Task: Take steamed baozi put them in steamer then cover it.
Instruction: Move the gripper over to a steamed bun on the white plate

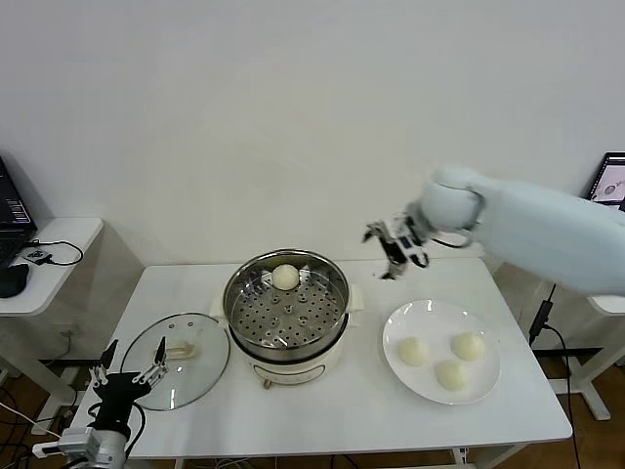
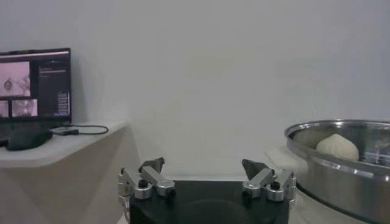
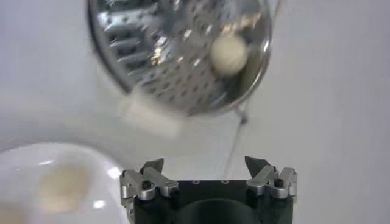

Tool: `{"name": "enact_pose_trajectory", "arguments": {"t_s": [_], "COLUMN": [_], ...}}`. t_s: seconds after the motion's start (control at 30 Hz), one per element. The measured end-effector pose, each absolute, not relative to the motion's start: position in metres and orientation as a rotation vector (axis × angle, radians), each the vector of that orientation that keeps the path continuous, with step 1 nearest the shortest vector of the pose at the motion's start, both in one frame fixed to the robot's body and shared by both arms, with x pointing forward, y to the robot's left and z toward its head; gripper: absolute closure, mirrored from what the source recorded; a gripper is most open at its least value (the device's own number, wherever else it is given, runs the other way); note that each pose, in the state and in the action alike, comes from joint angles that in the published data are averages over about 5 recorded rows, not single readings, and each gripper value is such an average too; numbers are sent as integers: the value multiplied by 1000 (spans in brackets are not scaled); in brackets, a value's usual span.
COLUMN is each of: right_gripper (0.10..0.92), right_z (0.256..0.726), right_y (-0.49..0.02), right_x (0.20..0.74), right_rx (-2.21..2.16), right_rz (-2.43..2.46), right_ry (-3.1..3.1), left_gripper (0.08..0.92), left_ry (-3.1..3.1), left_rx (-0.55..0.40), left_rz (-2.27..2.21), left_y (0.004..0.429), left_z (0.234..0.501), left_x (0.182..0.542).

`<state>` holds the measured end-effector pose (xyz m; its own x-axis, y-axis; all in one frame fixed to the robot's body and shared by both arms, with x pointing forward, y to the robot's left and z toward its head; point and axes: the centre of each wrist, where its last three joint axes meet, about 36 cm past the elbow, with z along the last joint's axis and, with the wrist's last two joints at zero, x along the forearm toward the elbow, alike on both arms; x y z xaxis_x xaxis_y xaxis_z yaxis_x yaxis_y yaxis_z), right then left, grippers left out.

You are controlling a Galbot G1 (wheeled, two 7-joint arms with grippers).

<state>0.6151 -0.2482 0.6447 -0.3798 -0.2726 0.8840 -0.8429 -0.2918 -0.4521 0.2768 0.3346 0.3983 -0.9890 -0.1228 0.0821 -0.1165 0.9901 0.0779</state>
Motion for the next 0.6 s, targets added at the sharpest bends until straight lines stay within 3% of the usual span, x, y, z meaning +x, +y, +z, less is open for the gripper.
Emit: {"name": "enact_pose_trajectory", "arguments": {"t_s": [0.27, 0.6], "right_gripper": [199, 200], "right_z": [595, 537], "right_y": [-296, -313], "right_x": [586, 564], "right_rx": [1344, 1349], "right_rz": [1592, 1496], "right_ry": [-1486, -1422], "left_gripper": [177, 177], "left_ry": [-3034, -3028], "left_rx": [186, 192], "left_rz": [-125, -123], "left_y": [337, 335], "left_z": [394, 392], "left_x": [278, 276]}}
